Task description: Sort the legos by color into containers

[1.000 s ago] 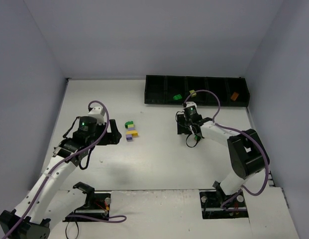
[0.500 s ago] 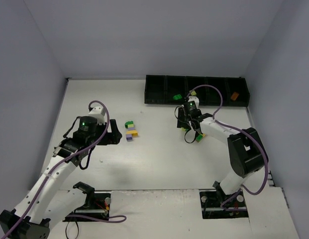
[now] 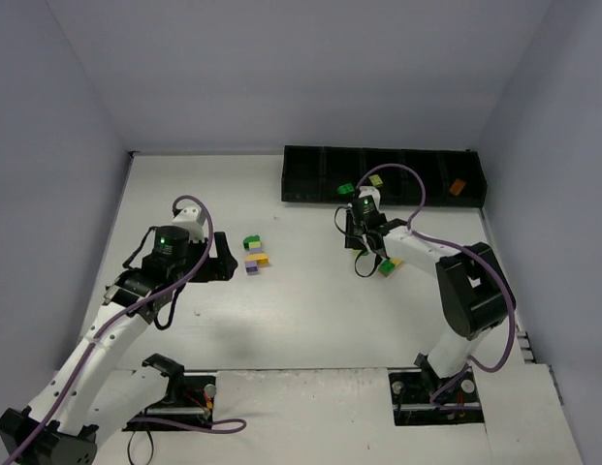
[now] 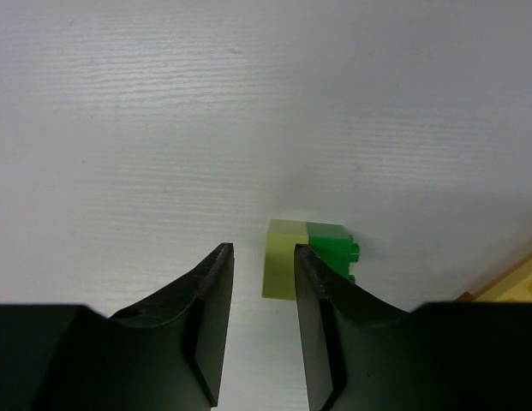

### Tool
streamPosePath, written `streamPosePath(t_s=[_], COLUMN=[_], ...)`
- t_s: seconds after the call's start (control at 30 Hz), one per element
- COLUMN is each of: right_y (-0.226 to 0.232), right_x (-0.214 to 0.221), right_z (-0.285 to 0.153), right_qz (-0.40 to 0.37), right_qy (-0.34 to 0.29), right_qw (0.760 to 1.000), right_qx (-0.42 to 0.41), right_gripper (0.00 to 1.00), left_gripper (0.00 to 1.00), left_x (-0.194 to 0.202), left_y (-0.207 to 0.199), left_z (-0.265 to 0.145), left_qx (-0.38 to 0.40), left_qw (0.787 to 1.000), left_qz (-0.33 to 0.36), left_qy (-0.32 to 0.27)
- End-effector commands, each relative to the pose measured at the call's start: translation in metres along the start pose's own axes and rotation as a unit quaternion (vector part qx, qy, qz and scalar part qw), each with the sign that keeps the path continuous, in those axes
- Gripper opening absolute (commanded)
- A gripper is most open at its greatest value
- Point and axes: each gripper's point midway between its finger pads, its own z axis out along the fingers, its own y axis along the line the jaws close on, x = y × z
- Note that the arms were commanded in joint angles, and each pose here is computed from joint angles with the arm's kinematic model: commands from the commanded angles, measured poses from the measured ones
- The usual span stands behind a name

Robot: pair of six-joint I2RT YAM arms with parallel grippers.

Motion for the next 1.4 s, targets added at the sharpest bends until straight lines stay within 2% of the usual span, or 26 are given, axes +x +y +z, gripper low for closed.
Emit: streamPosePath(t_s=[0.0,0.2,0.33,0.5,0.63,0.73,0.83,1.1,1.37], right_y=[0.022,0.044,0.045,0.039,0.017,-0.001,-0.012,-0.009,0.001], right_x=[0.011,0.026,0.009,-0.024,-0.039,-0.032,-0.025,-0.015,-0.009], right_z=[-0.009,-0.023,-0.037,-0.059,-0.065,-0.059,-0.049,-0.022,-0.002], right_qz=[-0.034,-0.051,-0.047,-0.037,-0.005,0.015,0.038,0.038,0.032], right_qy=[0.008,0.016,-0.014,-0.066,-0.098,-0.080,-0.059,-0.009,0.012], right_qw=[0.999,0.996,0.997,0.996,0.995,0.995,0.996,0.999,0.999], right_qx=[-0.035,-0.066,-0.064,-0.044,0.017,0.054,0.063,0.036,0.011], right_gripper=[0.31,0.28,0.30,0.42,0.52,0.58,0.58,0.58,0.54], left_gripper=[0.81,0.81,0.81,0.81,0.81,0.81,0.81,0.81,0.81], left_x=[-0.019,-0.020,-0.020,-0.022,-0.021,-0.022,-0.023,-0.024,-0.025], left_y=[-0.011,-0.014,-0.015,-0.016,-0.016,-0.016,-0.016,-0.017,-0.017], left_z=[-0.001,0.000,0.002,0.003,0.004,0.003,0.003,0.002,0.001], left_qx=[0.023,0.029,0.030,0.033,0.032,0.032,0.032,0.033,0.031], left_qw=[0.999,0.999,0.999,0.999,0.999,0.999,0.999,0.999,0.999], left_qz=[0.009,0.007,0.008,0.008,0.007,0.007,0.007,0.009,0.010], left_qy=[-0.033,-0.033,-0.033,-0.033,-0.032,-0.033,-0.034,-0.035,-0.036])
